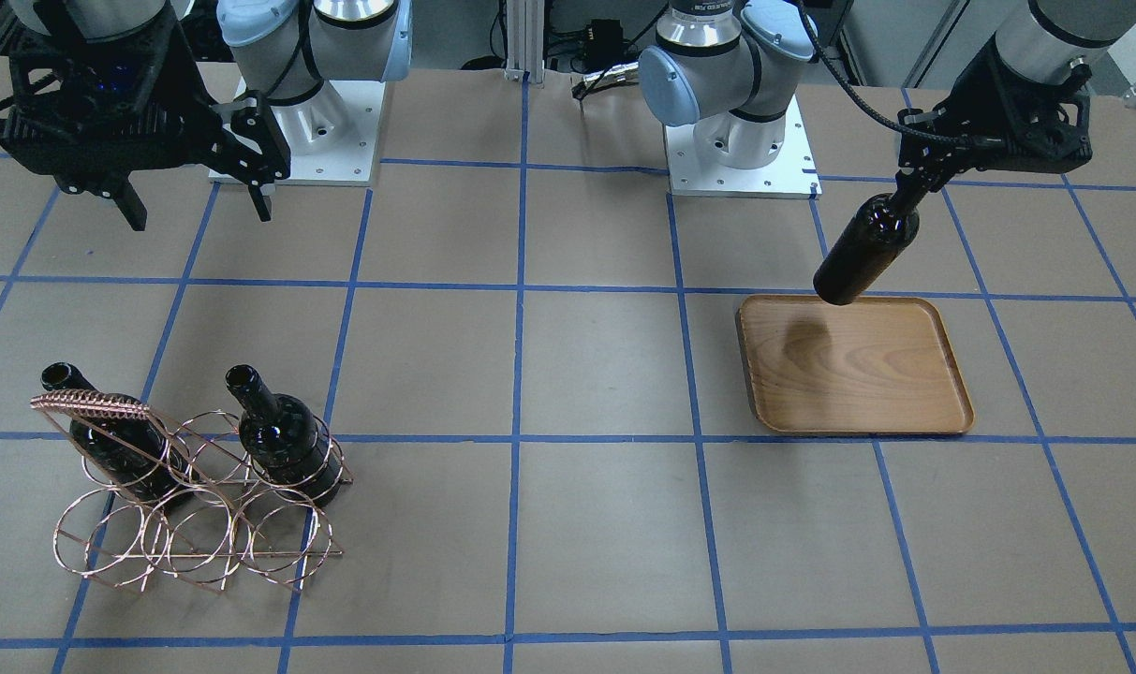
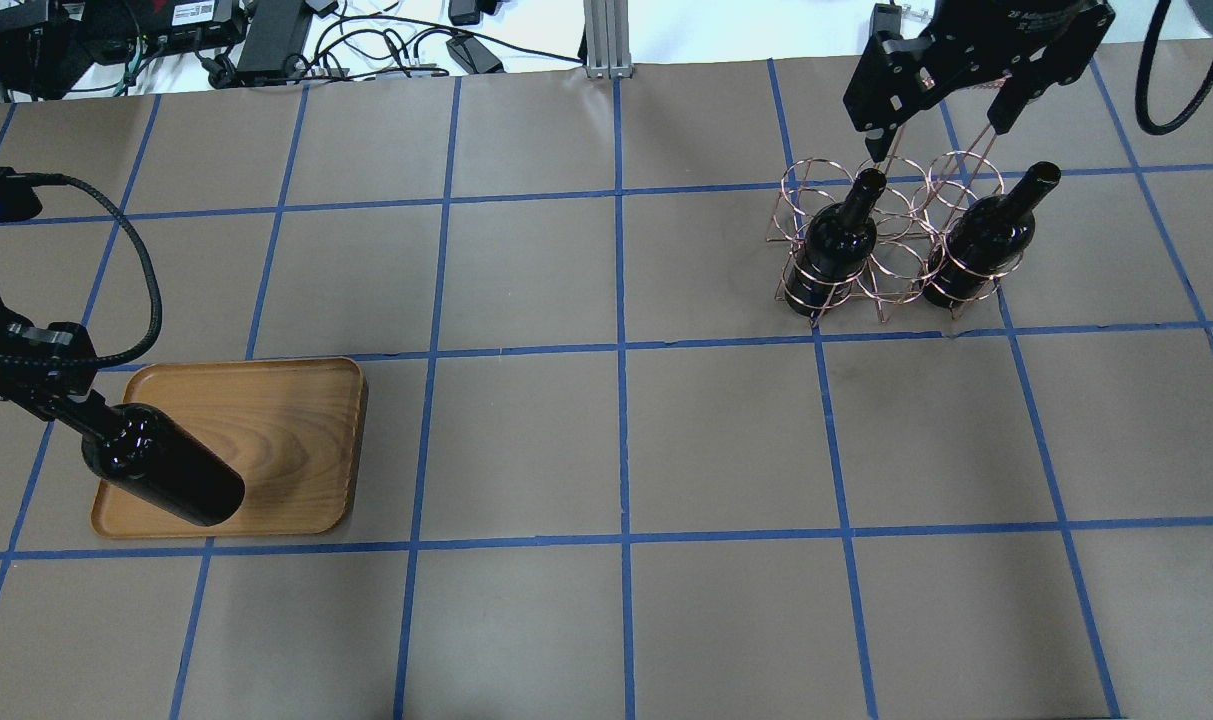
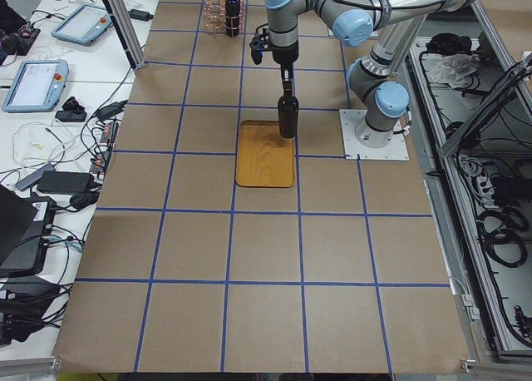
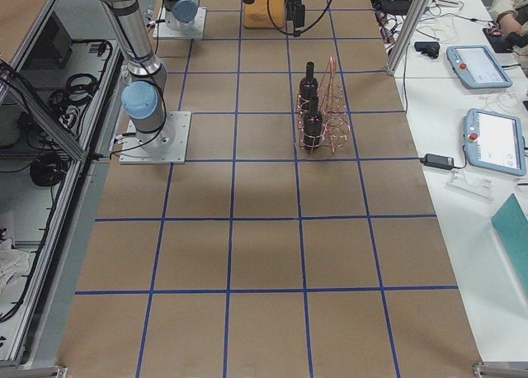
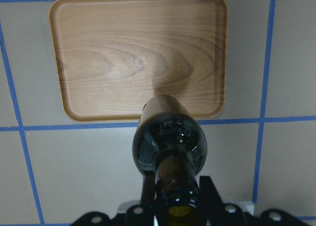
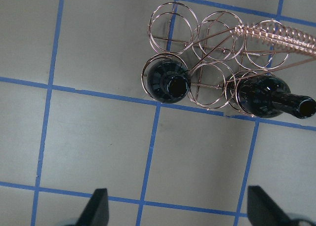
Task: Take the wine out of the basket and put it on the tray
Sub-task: 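Lay the bottle down on the tray and open the left gripper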
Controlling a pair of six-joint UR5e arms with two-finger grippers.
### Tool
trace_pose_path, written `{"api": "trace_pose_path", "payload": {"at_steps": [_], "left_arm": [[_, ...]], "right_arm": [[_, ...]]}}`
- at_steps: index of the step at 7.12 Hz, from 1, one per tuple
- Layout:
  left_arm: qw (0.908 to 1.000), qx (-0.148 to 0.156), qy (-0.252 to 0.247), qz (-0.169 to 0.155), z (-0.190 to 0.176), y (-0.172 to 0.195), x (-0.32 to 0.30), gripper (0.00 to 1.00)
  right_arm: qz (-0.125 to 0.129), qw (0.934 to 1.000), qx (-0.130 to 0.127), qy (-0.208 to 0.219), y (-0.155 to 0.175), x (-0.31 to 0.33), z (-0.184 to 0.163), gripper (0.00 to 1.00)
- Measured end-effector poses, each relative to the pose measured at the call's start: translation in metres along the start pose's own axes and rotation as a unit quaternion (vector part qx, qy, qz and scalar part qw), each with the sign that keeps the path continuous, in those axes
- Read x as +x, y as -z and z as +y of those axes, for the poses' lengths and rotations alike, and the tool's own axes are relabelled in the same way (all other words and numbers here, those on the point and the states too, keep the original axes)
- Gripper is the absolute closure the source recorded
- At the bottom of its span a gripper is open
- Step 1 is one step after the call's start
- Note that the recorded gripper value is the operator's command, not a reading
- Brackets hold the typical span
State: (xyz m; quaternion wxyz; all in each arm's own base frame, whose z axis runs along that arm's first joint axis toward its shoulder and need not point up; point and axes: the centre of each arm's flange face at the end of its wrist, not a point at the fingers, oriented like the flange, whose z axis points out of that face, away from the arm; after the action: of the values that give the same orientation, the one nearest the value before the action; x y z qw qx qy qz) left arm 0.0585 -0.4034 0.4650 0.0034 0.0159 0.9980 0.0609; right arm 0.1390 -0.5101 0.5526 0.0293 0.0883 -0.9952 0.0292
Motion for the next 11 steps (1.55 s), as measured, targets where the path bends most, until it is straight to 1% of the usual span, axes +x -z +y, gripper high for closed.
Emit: {"api": "trace_pose_path", "payload": {"at_steps": [1,3,5,6,7,8,9,11], "left_arm": [[0.9999,0.011,-0.006,0.001,-0.006,-0.006,-0.013,1.0],[0.9995,0.023,-0.003,0.021,-0.012,-0.022,-0.03,1.0],[0.9993,0.024,-0.002,0.027,-0.022,-0.041,-0.037,1.0],[0.9993,0.024,-0.003,0.027,-0.028,-0.048,-0.04,1.0],[0.9994,0.027,-0.003,0.024,-0.033,-0.052,-0.043,0.85],[0.9993,0.031,-0.003,0.021,-0.037,-0.053,-0.046,0.14],[0.9992,0.033,-0.002,0.021,-0.04,-0.054,-0.047,0.02],[0.9992,0.032,-0.001,0.023,-0.043,-0.056,-0.047,0.0]], "right_arm": [[0.001,1.0,-0.002,0.0,-0.001,0.0,0.001,0.0],[0.009,0.9999,-0.005,-0.002,-0.002,0.003,0.003,0.0],[0.018,0.9998,-0.004,-0.002,0.0,0.004,0.005,0.0],[0.018,0.9998,-0.004,-0.001,0.0,0.004,0.005,0.0],[0.018,0.9998,-0.003,0.0,0.001,0.003,0.005,0.0],[0.017,0.9999,-0.003,0.0,0.001,0.002,0.006,0.0],[0.017,0.9999,-0.002,0.001,0.002,0.001,0.006,0.0],[0.016,0.9999,-0.002,0.001,0.002,0.001,0.006,0.0]]}}
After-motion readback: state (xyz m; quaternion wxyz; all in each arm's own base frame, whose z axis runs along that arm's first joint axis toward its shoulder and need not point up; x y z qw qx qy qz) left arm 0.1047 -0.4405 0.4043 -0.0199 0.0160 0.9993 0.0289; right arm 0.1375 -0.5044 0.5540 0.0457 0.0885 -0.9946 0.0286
